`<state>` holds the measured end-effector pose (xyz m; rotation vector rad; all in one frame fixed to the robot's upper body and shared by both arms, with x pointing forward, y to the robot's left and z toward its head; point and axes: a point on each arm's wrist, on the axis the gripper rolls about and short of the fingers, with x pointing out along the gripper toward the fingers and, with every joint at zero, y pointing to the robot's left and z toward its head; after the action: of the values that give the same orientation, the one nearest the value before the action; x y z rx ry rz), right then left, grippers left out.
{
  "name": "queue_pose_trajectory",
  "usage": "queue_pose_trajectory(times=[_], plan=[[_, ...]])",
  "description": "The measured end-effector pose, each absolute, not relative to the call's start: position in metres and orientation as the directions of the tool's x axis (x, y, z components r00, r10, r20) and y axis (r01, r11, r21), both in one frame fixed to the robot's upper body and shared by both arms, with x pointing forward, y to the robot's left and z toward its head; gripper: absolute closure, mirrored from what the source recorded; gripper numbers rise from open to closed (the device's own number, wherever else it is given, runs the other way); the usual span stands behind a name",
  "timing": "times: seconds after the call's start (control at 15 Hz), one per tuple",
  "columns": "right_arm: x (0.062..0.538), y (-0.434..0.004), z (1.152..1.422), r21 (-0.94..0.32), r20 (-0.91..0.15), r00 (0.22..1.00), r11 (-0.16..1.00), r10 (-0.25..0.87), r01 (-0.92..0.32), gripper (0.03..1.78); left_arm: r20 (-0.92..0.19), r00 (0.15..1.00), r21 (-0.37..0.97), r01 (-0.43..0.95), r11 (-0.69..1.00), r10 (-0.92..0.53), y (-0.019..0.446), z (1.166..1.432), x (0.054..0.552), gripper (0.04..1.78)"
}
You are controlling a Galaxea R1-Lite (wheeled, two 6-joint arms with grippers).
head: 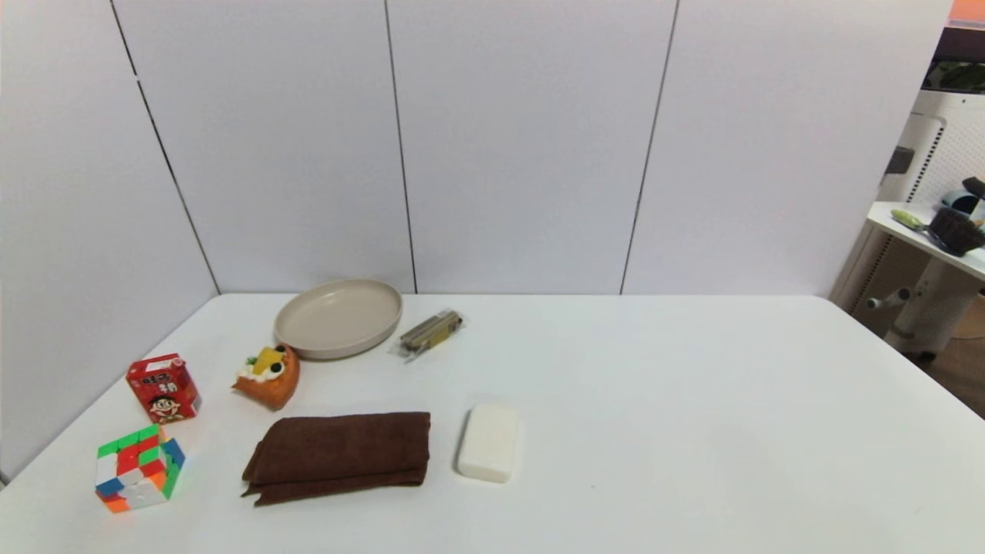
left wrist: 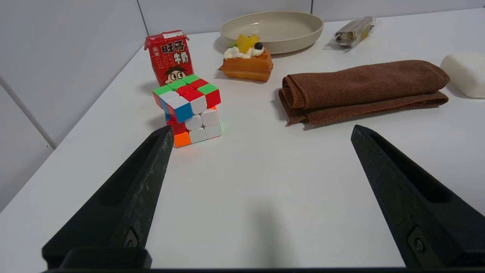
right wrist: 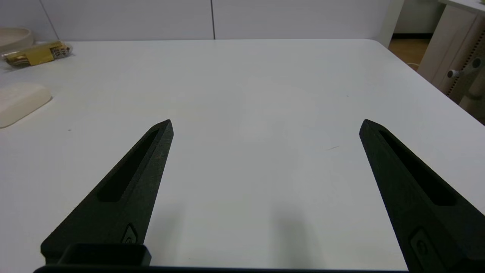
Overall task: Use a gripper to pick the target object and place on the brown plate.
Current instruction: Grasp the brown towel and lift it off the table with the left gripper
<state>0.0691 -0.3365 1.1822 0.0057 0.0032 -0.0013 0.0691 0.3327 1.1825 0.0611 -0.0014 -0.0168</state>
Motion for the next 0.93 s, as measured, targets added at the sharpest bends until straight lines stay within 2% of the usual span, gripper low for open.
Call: queue_pose_trajectory(times=[0.73,0.93], plan=[[0.0691,-0.3365,1.1822,0.006,-0.003,1.0,1.0,-0.002,0.002,0.11,0.002,1.0,-0.006,-0.01,1.0,0.01,0.3333,1.1827,0.0691,0.13],[0.0691,-0.3365,1.1822,0.006,-0.003,1.0,1.0,-0.002,0.002,0.11,-0.043,0.999,0.015,-0.008,1.0,0.009,0.3333,1.192,0.073,0.13]])
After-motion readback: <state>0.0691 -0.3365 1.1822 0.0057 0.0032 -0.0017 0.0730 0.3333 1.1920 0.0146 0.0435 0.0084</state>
